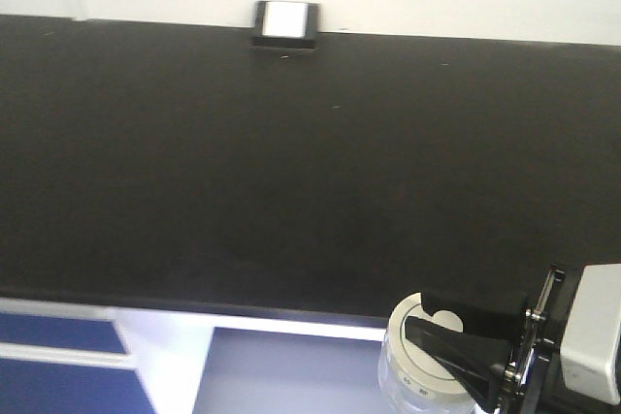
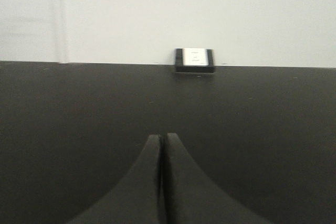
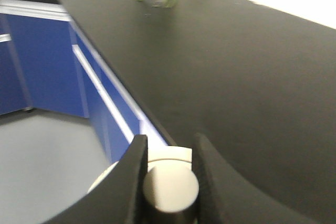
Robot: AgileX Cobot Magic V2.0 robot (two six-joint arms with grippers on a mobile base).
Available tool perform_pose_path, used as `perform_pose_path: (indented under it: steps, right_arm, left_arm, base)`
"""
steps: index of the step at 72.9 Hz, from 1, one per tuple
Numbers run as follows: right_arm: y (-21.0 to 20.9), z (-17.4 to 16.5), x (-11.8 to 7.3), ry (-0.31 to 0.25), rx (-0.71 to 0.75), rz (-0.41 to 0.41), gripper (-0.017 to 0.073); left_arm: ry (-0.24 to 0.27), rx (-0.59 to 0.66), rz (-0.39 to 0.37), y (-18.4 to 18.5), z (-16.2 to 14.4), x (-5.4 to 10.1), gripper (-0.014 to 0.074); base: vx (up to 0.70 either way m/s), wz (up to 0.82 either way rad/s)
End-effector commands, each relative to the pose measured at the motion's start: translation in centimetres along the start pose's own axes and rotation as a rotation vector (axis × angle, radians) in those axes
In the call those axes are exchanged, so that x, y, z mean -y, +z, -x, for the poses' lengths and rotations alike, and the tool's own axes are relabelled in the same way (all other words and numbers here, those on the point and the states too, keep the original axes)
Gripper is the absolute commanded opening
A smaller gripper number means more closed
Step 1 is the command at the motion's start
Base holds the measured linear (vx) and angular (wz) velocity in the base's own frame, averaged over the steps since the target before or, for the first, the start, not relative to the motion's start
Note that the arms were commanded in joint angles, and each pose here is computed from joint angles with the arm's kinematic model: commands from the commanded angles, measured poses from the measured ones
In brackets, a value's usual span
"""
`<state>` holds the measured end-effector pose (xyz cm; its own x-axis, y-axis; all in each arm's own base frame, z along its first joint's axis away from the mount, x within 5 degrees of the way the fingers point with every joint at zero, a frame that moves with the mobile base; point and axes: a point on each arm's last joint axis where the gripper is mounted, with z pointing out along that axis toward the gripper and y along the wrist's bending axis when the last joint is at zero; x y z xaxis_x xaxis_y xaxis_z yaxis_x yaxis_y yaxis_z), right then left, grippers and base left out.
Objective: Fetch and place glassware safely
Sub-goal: 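Turn to face the black counter near the wall socket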
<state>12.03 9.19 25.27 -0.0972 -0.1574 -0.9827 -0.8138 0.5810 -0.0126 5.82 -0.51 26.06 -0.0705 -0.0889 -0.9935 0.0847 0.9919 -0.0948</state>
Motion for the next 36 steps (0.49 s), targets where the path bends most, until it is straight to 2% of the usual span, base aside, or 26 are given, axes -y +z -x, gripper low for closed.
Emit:
perform_pose_path:
  steps: [1,17,36]
  right_arm:
    - [0.00,1.50,0.00,0.013,0.078,0.018,-0.0001]
    - [0.00,1.49,0.00,0.012,0.078,0.018,-0.0001]
    - [0.00,1.49,0.00,0.012,0.078,0.018,-0.0001]
  left_arm:
    - [-0.014,0.088,-0.012,-0.16,1.47,0.16,-0.0007]
    - [-0.014,0.088,-0.012,-0.16,1.47,0.16,-0.0007]
    - [-0.014,0.088,-0.012,-0.16,1.47,0.16,-0.0007]
  base:
    - [0.17,-0.58]
    - [0.18,-0.43]
    - [0.19,-0.17]
